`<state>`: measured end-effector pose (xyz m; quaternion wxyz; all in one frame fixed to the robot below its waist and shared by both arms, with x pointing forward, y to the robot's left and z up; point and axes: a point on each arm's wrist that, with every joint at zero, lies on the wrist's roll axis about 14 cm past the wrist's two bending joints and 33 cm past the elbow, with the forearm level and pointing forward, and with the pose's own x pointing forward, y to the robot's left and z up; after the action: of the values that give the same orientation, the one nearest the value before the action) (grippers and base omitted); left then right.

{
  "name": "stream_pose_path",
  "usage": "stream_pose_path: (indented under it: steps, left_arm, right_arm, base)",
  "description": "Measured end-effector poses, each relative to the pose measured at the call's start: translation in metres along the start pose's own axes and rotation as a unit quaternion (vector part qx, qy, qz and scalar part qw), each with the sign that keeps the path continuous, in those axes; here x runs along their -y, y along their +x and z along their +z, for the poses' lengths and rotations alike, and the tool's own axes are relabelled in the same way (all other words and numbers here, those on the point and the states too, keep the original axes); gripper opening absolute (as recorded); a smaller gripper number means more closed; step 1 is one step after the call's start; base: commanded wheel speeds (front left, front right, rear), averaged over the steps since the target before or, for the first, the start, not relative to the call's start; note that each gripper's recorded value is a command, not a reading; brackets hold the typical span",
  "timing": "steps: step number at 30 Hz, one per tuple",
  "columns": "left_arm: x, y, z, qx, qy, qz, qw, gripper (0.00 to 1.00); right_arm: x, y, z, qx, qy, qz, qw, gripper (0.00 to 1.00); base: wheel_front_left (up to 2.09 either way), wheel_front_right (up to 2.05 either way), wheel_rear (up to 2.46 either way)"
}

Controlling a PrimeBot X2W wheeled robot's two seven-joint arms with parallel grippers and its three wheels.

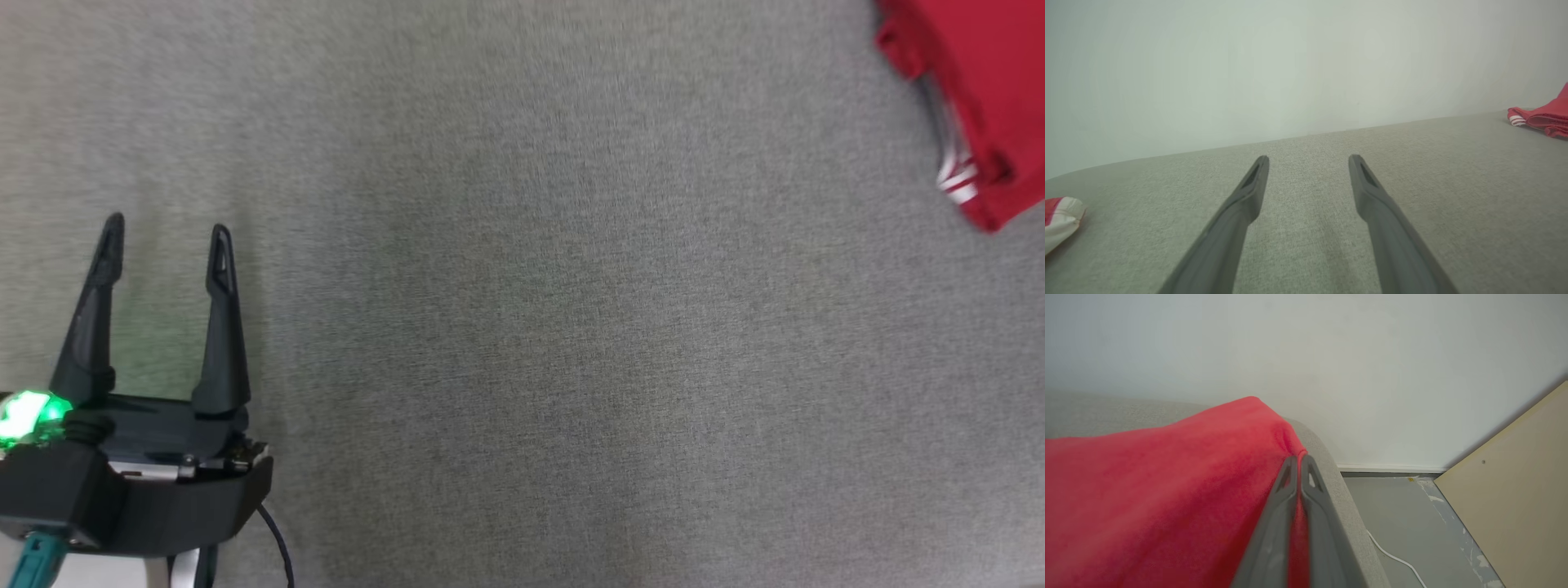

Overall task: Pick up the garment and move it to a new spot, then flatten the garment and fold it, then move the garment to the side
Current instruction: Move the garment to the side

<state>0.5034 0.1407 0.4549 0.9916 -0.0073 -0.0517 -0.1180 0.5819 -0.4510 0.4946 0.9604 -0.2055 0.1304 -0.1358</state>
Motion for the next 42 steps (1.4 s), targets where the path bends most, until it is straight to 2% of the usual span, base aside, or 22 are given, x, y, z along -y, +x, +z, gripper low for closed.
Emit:
stream_pose_path:
  steps: [10, 11, 12, 18, 27, 33, 42]
  left_arm:
    - [0.002, 0.007, -0.028, -0.02, -0.006, -0.008, 1.0, 1.0]
    - [0.002, 0.007, -0.028, -0.02, -0.006, -0.008, 1.0, 1.0]
    - [0.003, 0.007, -0.028, -0.02, -0.006, -0.007, 1.0, 1.0]
    - [0.0, 0.004, -0.024, -0.022, -0.006, 0.001, 1.0, 1.0]
    - [-0.007, -0.018, -0.016, -0.04, -0.018, 0.03, 0.999, 1.0]
    - [-0.014, -0.044, -0.002, -0.048, -0.021, 0.054, 0.997, 1.0]
    - [-0.026, -0.09, 0.028, -0.04, -0.019, 0.093, 0.995, 1.0]
  right_arm:
    - [0.017, 0.006, -0.02, -0.027, -0.028, -0.022, 0.999, 0.0]
    - [0.019, 0.006, -0.018, -0.024, -0.031, -0.024, 0.999, 0.36]
    - [0.021, 0.005, -0.018, -0.024, -0.032, -0.027, 0.999, 1.0]
    - [0.023, 0.002, 0.003, 0.01, -0.033, -0.031, 0.999, 1.0]
    - [-0.009, -0.017, 0.056, 0.096, -0.02, 0.009, 0.995, 1.0]
    - [-0.038, -0.048, 0.081, 0.143, 0.013, 0.042, 0.989, 1.0]
    - [-0.078, -0.113, 0.095, 0.186, 0.073, 0.09, 0.976, 1.0]
  base:
    - [0.0, 0.0, 0.0]
    - [0.0, 0.0, 0.0]
    - [0.0, 0.0, 0.0]
    - [0.0, 0.0, 0.0]
    - [0.0, 0.0, 0.0]
    - [0.0, 0.0, 0.0]
    - [0.0, 0.0, 0.0]
